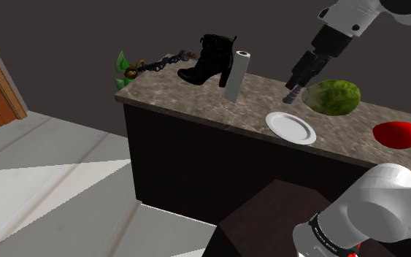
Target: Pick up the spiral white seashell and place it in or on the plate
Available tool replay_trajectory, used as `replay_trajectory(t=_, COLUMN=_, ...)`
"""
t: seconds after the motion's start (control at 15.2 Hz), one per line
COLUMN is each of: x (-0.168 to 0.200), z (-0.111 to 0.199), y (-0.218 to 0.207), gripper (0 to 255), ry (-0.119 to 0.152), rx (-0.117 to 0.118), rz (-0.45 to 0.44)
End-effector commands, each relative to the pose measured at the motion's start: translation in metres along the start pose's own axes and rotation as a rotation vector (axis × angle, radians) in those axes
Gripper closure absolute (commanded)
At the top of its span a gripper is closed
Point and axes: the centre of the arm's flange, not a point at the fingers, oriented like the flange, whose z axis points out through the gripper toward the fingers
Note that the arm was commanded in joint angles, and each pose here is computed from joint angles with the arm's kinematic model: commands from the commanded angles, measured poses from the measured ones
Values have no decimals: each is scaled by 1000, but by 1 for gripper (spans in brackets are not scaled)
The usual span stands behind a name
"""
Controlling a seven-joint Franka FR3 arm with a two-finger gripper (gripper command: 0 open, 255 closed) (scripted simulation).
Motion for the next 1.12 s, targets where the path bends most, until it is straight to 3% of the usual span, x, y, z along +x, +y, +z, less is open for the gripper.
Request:
replay_trajectory(t=0.0, x=0, z=0, y=0, gripper=0, ry=0, rx=0, rz=0)
replay_trajectory(t=1.06, x=109, z=46, y=184, gripper=0, ry=-299, rx=-88, rz=8)
